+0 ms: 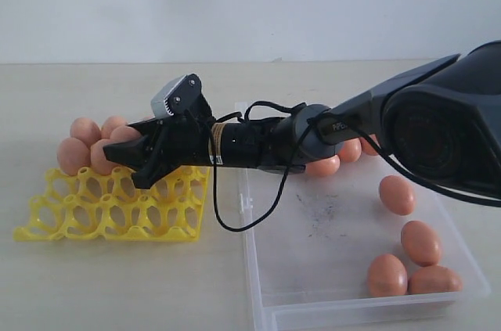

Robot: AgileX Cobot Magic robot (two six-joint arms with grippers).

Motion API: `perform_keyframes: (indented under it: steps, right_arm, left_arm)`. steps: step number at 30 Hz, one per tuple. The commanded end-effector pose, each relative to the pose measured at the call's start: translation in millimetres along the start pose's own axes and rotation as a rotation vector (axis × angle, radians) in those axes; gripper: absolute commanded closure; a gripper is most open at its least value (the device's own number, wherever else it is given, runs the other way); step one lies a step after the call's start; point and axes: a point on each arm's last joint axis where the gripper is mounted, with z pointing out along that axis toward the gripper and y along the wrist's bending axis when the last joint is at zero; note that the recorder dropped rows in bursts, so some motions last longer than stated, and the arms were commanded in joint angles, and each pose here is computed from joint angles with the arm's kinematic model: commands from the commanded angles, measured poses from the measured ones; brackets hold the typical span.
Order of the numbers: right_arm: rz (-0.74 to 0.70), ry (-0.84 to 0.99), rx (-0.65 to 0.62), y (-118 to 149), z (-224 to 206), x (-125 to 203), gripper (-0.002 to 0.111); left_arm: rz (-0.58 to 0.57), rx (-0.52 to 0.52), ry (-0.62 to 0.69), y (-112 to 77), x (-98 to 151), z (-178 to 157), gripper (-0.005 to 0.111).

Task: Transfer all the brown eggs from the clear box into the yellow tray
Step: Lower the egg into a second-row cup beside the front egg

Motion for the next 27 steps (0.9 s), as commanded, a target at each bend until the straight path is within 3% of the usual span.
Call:
perform_keyframes:
  steps: [1,19,22,27]
  right_arm:
    - [0.009,0.005,-0.004,0.3,-2.0,-5.0,0.109]
    - [0.029,0.032,-0.019,1.7,-2.0,-2.5,0.108]
    - [0.037,0.032,-0.019,1.7,-2.0,-2.5,0.102]
    - [0.054,0.033,-0.017,1.6,-2.0,-2.4,0.081]
  left_arm:
    - [-0.002,0.006,-0.005,-0.6,-1.5,0.1,0.103]
    - [-0.002,0.006,-0.005,-0.6,-1.5,0.1,0.103]
    - [-0.002,0.006,-0.005,-0.6,-1.5,0.1,0.103]
    - [-0.002,0.006,-0.005,-0.6,-1.5,0.1,0.103]
